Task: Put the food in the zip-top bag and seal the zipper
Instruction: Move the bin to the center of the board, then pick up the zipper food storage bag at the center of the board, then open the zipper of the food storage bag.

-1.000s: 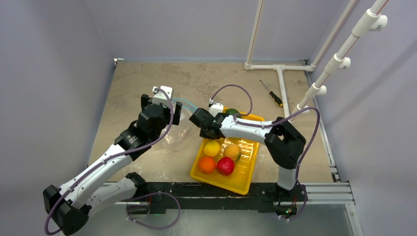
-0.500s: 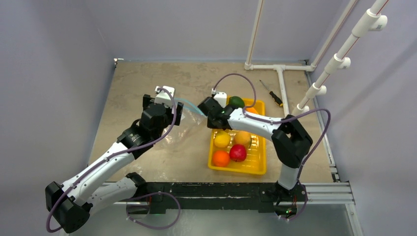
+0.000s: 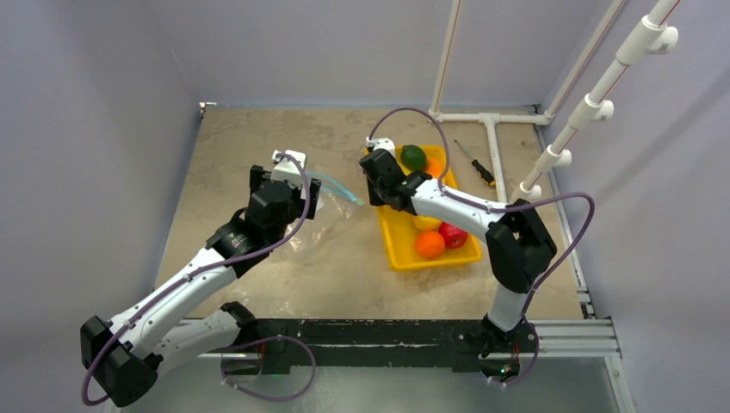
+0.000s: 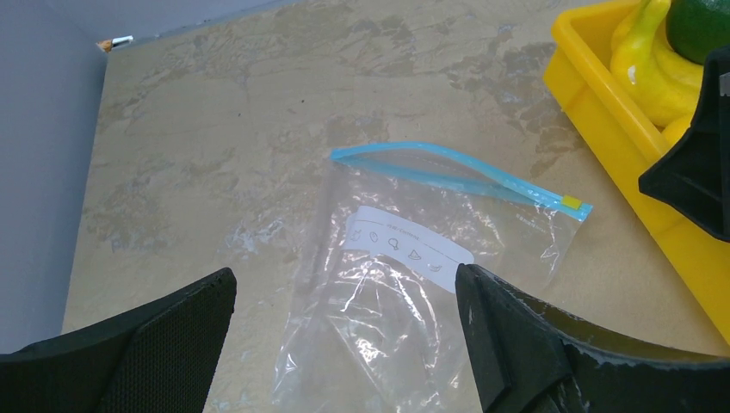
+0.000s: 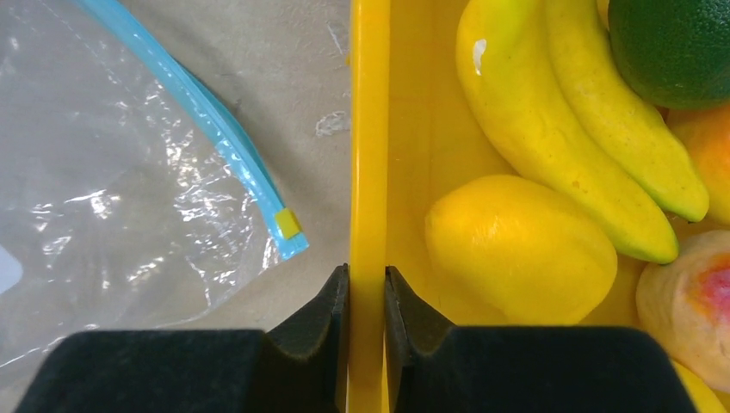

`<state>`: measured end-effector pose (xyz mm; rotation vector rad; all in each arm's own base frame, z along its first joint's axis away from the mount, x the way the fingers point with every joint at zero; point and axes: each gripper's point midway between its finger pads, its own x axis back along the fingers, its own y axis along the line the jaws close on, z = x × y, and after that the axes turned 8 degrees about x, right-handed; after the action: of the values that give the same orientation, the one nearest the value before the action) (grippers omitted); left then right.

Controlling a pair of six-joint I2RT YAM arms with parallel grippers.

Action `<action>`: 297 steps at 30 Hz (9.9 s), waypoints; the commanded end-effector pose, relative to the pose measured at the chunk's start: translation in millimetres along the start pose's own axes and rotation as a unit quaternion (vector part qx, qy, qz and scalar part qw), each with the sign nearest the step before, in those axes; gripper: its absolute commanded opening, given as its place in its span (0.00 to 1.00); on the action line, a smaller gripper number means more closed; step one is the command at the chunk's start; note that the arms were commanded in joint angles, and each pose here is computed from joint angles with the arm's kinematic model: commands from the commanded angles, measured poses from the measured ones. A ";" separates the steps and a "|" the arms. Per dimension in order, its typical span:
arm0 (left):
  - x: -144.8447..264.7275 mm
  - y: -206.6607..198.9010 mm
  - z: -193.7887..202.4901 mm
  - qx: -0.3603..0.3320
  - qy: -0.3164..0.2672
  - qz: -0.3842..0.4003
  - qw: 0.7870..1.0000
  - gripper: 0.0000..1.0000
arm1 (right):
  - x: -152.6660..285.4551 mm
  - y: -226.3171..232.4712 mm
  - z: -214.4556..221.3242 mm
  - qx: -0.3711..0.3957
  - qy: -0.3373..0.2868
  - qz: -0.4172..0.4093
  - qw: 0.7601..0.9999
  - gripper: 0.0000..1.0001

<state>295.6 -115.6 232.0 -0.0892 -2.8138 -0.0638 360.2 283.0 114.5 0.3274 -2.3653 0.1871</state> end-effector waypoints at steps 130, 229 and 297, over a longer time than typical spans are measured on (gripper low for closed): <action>2.2 -5.4 -9.3 0.004 -0.016 0.016 1.000 0.97 | -52.9 97.3 -9.7 0.013 0.000 -0.503 0.864 0.68; -55.6 -63.4 -103.4 0.215 0.073 0.131 0.965 0.94 | 108.2 98.2 -85.9 -0.019 -0.276 -0.222 0.935 0.00; -67.0 -35.2 -53.6 0.159 0.121 0.049 0.979 0.14 | 100.7 101.8 -80.0 -0.047 -0.254 -0.192 0.947 0.00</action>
<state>383.1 -163.4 254.6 -0.1298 -2.5276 0.3827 307.6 374.7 212.5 0.8810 -2.6880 -0.1577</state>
